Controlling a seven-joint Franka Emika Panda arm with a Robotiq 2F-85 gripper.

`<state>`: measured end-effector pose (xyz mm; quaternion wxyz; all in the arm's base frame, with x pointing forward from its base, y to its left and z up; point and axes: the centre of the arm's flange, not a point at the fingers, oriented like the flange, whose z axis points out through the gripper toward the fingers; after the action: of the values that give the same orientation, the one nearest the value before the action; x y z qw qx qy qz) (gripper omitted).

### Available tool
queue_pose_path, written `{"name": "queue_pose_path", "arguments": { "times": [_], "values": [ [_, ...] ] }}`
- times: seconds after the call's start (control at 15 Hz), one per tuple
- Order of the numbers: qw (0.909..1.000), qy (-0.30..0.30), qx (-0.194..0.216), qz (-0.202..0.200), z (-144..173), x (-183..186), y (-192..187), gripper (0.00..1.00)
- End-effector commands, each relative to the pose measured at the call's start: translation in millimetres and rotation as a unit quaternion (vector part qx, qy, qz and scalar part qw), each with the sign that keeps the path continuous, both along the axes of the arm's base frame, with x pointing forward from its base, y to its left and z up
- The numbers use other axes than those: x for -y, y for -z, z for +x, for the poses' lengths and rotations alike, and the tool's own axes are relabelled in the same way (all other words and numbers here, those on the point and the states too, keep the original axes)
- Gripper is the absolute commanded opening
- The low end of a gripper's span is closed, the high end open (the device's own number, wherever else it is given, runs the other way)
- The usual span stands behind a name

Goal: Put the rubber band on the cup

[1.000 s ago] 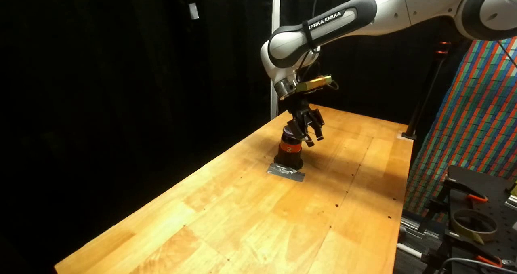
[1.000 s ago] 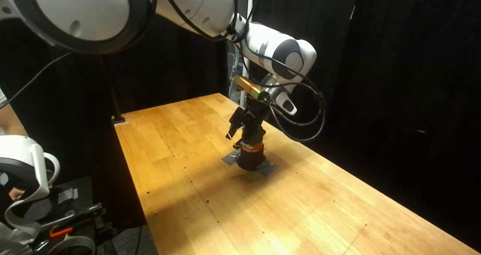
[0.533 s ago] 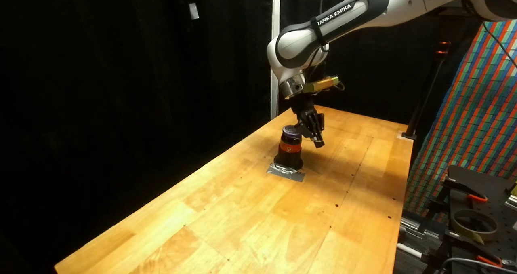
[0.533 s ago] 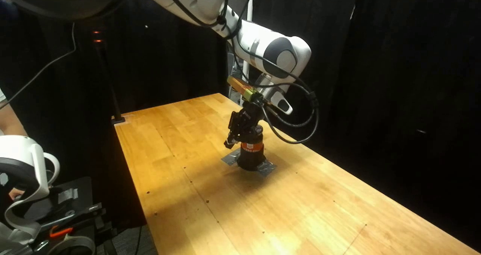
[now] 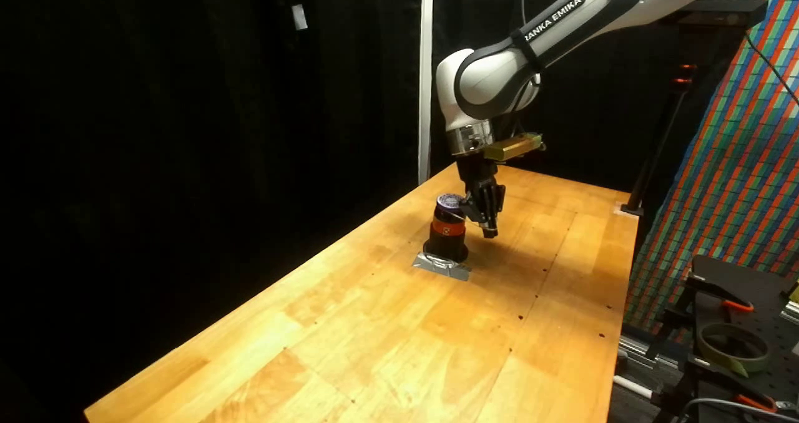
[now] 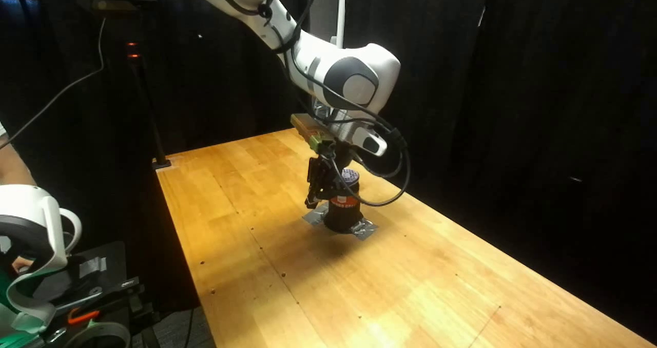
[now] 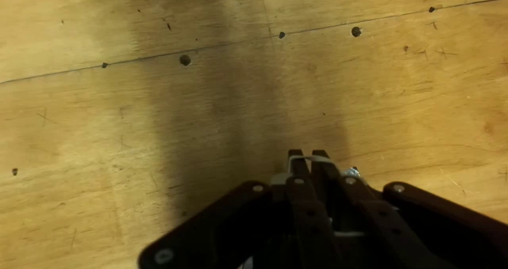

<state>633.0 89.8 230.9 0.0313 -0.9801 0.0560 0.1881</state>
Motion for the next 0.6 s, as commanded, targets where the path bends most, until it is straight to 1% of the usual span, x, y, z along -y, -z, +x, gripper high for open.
{"name": "queue_pose_path", "arguments": {
  "times": [0.0, 0.27, 0.53],
  "values": [
    [0.9989, 0.005, 0.046, -0.008, -50, 1, -15, 0.14],
    [0.9935, 0.014, 0.113, -0.008, -63, 2, -21, 0.15],
    [0.9828, 0.029, 0.182, -0.01, -72, 1, -18, 0.12]
  ]
}}
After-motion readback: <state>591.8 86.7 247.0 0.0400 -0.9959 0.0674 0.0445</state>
